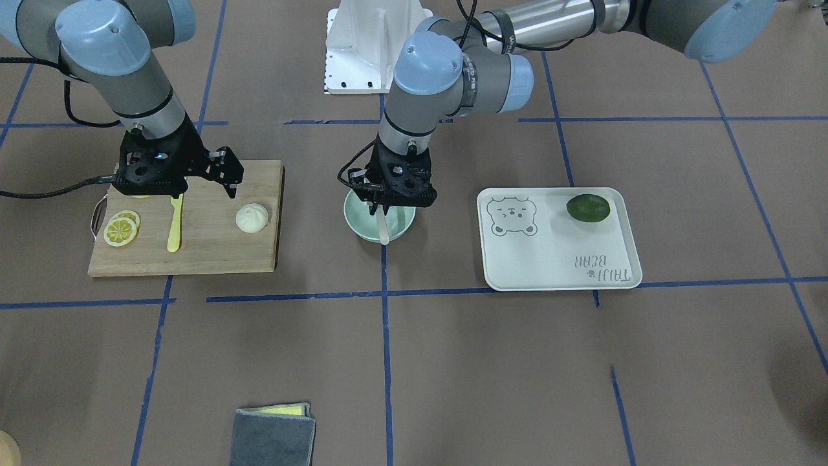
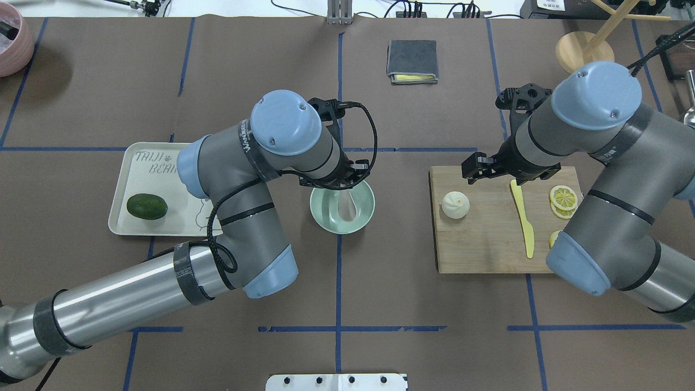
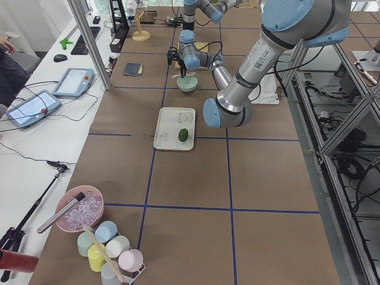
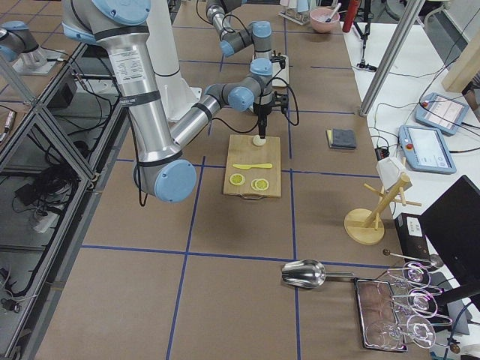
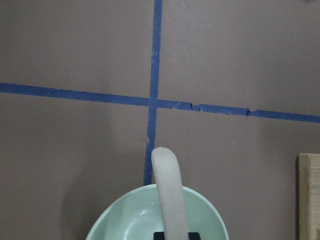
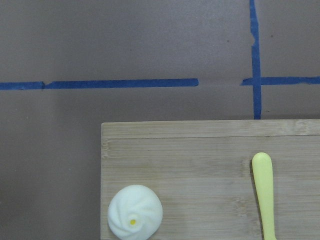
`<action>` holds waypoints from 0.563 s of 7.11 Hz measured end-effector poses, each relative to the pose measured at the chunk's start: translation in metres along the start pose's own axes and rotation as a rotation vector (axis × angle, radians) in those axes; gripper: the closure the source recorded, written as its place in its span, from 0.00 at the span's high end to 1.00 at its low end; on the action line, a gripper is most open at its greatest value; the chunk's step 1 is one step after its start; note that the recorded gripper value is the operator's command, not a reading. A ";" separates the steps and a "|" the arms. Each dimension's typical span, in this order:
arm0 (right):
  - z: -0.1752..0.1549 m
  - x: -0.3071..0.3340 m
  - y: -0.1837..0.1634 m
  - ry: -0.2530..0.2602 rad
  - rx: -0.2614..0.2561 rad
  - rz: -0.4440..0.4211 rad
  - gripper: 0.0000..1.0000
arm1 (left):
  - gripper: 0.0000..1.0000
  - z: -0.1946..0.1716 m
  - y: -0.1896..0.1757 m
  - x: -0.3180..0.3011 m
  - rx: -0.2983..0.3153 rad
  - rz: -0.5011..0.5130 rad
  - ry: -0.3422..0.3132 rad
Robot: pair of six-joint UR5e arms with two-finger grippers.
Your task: Put spoon and bun in bowl
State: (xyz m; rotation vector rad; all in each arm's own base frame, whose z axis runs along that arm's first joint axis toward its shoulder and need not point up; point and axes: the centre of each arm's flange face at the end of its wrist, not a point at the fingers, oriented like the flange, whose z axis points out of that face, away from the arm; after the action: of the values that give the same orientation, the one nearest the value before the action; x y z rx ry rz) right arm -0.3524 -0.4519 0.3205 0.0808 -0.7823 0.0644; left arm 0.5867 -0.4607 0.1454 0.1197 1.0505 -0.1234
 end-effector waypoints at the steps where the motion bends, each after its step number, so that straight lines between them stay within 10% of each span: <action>1: 0.000 -0.001 0.000 -0.001 0.000 -0.001 1.00 | 0.00 0.005 0.005 0.001 0.004 0.005 0.001; 2: 0.000 -0.001 0.000 -0.002 0.001 -0.001 1.00 | 0.15 0.008 0.007 -0.004 0.006 0.014 -0.003; 3: 0.000 -0.001 0.000 -0.001 0.001 -0.001 1.00 | 0.99 0.011 0.008 -0.012 0.005 0.026 -0.012; 4: -0.001 -0.001 0.000 -0.002 0.002 -0.001 1.00 | 1.00 0.014 0.009 -0.020 0.003 0.036 -0.020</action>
State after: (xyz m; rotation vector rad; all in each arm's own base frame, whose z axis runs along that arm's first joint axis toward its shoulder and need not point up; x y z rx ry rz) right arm -0.3527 -0.4520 0.3194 0.0832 -0.7839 0.0638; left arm 0.5906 -0.4528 0.1700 0.1400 1.0275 -0.0932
